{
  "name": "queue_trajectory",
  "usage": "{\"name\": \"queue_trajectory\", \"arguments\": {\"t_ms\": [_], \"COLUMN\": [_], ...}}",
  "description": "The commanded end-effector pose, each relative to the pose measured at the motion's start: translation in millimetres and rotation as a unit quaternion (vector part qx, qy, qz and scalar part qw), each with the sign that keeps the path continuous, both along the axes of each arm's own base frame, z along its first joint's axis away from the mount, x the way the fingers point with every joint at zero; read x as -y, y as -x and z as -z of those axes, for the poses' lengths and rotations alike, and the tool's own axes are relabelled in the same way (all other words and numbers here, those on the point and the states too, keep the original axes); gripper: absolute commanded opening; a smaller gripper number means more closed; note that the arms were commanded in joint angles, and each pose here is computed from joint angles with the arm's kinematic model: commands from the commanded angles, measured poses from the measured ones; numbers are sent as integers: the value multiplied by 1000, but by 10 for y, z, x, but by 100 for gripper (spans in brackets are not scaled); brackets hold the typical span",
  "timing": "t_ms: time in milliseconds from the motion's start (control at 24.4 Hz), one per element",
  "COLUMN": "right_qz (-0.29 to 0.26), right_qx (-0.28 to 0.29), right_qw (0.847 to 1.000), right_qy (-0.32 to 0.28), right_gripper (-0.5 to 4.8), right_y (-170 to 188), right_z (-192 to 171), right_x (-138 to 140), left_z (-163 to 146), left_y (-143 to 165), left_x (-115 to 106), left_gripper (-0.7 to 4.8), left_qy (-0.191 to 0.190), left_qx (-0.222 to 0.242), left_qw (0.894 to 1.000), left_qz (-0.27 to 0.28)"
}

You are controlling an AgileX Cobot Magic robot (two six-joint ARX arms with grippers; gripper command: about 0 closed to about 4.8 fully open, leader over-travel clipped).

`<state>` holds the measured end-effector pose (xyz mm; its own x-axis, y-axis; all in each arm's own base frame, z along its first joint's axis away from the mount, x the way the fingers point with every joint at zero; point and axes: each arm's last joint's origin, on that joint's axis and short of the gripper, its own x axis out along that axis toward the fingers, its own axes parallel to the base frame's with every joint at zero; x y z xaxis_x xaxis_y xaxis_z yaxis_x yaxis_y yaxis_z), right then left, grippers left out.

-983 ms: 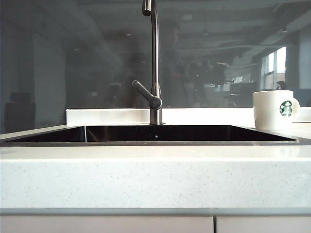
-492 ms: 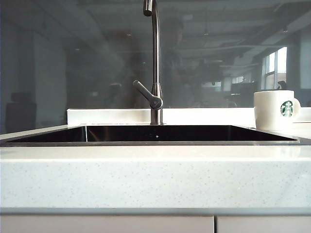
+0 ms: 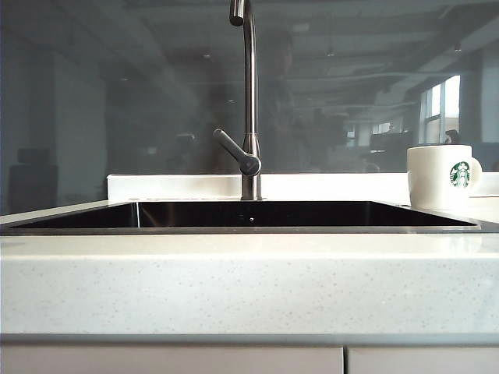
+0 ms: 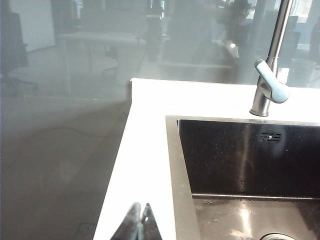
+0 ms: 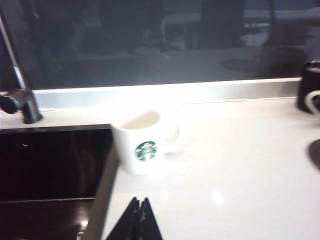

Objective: Pick up the mug next to the sink, go to the faucet to get some water, pour the water into the sink, and finally put the mug back to its place.

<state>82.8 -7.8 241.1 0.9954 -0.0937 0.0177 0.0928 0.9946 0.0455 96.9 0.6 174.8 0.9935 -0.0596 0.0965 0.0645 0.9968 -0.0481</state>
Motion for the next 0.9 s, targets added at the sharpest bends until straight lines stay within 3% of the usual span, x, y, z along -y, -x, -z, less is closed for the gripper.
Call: {"name": "queue_trajectory", "arguments": {"t_ms": [41, 246, 533, 901], "right_qz": [-16, -45, -34, -34], "right_qx": [51, 40, -16, 66], "right_qw": [998, 997, 999, 997], "right_qy": [-37, -45, 17, 27], "right_gripper": [-6, -6, -6, -6], "right_y": [-33, -104, -147, -135], "right_z": [222, 545, 784, 626], "right_x": [-14, -44, -41, -43], "left_z": [-20, -18, -13, -13], "left_y": [3, 2, 2, 2], "left_x": [-2, -2, -2, -2], "left_gripper": [-5, -5, -5, -5], "left_qy": [1, 1, 1, 1], "left_qx": [7, 6, 3, 3], "left_qw": [1000, 1000, 1000, 1000], "left_qz": [-2, -2, -2, -2]}}
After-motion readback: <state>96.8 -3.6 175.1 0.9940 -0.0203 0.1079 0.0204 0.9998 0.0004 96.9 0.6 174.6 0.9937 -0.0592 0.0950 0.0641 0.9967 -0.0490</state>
